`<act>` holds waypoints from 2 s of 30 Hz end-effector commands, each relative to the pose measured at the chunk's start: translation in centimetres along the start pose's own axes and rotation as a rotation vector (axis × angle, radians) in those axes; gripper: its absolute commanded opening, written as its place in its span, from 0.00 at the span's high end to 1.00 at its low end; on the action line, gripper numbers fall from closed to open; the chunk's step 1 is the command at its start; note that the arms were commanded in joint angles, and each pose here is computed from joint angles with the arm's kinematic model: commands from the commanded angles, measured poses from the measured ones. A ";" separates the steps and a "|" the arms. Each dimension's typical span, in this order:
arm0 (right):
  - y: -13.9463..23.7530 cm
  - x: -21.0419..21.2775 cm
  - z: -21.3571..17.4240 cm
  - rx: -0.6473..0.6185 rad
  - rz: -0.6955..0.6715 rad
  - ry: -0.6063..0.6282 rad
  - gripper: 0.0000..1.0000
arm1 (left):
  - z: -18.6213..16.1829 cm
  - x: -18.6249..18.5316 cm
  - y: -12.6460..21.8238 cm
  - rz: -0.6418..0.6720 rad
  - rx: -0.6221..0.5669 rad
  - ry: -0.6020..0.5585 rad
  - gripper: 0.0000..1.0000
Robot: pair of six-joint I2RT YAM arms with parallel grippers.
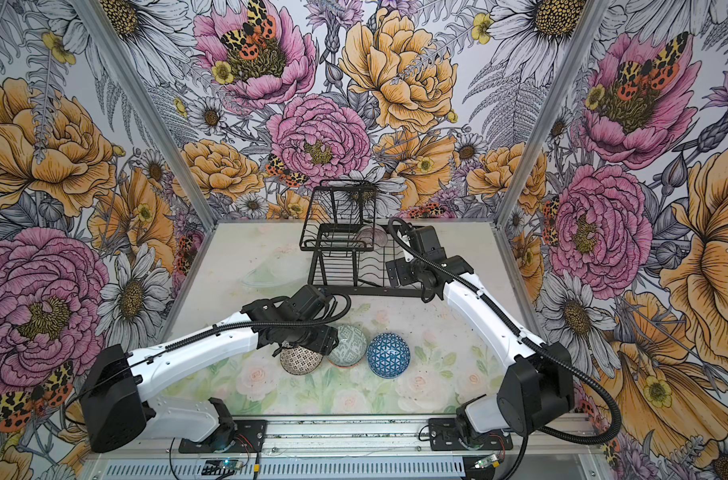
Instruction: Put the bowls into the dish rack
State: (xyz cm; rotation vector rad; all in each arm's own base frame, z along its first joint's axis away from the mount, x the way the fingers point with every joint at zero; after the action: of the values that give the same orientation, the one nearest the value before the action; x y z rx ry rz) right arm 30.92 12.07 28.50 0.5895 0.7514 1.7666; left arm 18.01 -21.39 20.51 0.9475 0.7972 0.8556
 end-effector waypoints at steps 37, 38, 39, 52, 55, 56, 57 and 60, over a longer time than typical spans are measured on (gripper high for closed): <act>1.0 -0.2 -0.3 -0.019 0.013 -0.001 0.01 | 1.1 -0.8 -2.1 0.058 0.013 -0.018 0.98; 1.1 -0.2 -0.3 -0.022 0.012 0.000 0.00 | 1.1 -0.8 -2.0 0.062 0.011 -0.020 0.98; 1.1 -0.2 -0.3 -0.020 0.013 0.001 0.00 | 1.2 -0.8 -1.9 0.064 0.007 -0.022 0.99; 1.1 -0.2 -0.3 -0.021 0.026 0.002 0.00 | 1.8 -1.3 -0.3 0.089 -0.037 -0.068 1.00; 1.1 -0.1 -0.3 -0.020 0.029 0.004 0.01 | 2.0 -1.4 -0.2 0.098 -0.036 -0.077 1.00; 1.1 -0.1 -0.3 -0.022 0.029 0.005 0.00 | 2.0 -1.4 -0.2 0.099 -0.036 -0.079 1.00; 1.0 -0.1 -0.3 -0.021 0.030 0.005 0.01 | 2.1 -1.4 -0.2 0.102 -0.033 -0.080 1.00; 0.9 -0.1 -0.3 -0.019 0.035 0.007 0.00 | 2.0 -1.5 -0.4 0.103 -0.027 -0.083 1.00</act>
State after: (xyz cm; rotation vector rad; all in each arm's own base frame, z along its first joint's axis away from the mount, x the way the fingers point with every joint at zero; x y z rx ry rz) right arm 30.43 11.90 28.41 0.6002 0.7504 1.7878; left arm 19.05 -23.17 20.08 1.0226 0.7094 0.9103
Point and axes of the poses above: each gripper's point midway between its finger pads, its own y axis back along the fingers, its own x axis along the line the jaws close on, z = x × y, the point moved 10 cm from there along y, back along the fingers, and after that the axes turned 2 degrees about -y, right-handed, at the moved point
